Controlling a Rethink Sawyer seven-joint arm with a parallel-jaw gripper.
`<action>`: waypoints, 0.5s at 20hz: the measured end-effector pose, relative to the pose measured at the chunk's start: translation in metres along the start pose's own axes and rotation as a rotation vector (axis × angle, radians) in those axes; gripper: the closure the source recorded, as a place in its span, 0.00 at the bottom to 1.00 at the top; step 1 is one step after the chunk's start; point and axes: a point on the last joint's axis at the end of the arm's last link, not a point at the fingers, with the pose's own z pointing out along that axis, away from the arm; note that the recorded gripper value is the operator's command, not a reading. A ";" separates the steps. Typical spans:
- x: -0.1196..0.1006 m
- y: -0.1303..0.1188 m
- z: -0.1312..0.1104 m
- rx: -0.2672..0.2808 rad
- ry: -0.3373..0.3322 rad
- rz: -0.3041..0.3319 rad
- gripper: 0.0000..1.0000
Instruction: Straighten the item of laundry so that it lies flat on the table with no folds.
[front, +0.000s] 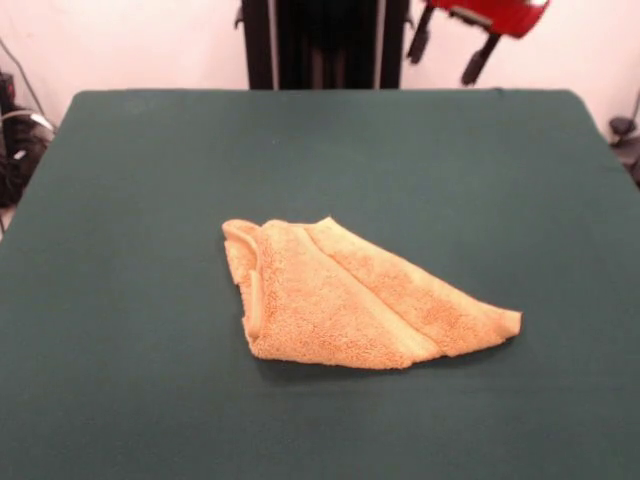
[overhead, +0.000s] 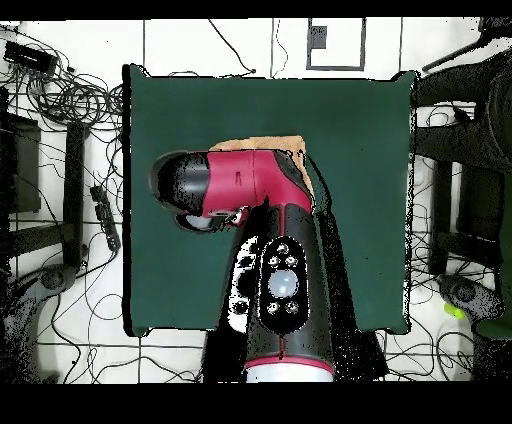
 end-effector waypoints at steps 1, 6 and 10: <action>-0.002 -0.003 0.003 0.001 -0.015 -0.002 0.00; -0.025 -0.027 0.032 -0.003 -0.105 0.003 0.00; -0.043 -0.047 0.064 -0.018 -0.115 0.035 0.00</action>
